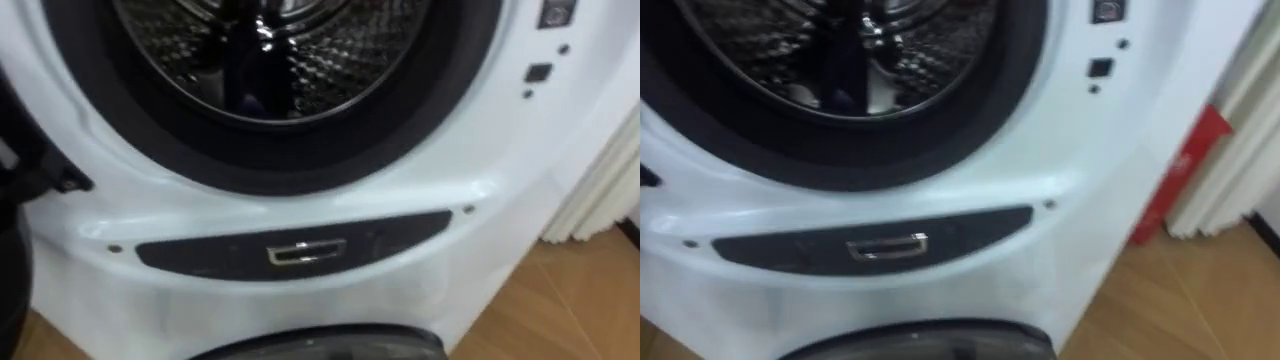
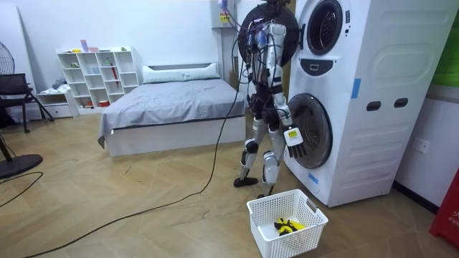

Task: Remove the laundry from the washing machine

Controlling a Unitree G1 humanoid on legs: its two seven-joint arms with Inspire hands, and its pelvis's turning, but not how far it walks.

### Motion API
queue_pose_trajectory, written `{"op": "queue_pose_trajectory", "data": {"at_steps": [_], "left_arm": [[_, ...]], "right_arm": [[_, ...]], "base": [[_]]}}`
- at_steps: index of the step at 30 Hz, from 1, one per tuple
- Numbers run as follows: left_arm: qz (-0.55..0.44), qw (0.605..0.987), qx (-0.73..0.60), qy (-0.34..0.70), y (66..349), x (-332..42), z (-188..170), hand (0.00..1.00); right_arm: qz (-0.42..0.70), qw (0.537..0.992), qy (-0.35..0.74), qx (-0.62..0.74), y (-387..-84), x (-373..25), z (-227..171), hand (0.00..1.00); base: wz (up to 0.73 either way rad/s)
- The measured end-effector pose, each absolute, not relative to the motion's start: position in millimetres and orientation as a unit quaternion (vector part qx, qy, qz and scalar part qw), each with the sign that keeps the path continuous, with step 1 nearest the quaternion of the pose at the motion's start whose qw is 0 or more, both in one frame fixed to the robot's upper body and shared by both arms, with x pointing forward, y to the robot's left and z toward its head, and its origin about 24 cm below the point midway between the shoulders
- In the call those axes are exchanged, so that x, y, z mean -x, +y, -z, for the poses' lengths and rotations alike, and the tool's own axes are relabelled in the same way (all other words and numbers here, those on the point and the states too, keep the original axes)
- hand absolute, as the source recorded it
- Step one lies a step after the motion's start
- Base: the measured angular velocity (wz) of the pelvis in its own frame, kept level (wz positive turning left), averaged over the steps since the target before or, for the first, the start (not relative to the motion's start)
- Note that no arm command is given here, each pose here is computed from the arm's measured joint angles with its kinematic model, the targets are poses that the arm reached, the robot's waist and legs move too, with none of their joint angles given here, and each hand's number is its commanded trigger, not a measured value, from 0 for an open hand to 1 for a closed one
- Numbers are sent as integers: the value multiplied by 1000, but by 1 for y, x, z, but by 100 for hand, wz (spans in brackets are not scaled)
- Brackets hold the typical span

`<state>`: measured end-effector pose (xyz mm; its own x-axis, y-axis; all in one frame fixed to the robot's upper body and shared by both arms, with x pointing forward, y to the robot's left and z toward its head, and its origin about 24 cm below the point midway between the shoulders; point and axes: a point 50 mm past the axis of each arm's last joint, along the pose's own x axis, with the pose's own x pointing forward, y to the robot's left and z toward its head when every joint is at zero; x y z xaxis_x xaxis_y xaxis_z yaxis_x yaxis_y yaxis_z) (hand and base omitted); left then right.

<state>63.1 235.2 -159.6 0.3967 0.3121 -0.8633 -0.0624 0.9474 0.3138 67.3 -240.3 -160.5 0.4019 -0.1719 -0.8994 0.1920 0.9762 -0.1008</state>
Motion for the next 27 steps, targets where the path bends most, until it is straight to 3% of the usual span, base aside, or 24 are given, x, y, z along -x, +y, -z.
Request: {"op": "queue_pose_trajectory", "data": {"at_steps": [21,27], "left_arm": [[-181,797,-123,563,255,-29,158,0],[-156,809,-130,552,254,-37,156,0]], "right_arm": [[49,824,565,-6,-225,-68,165,0],[29,828,560,24,-227,-73,164,0]], "base": [[2],[-25]]}}
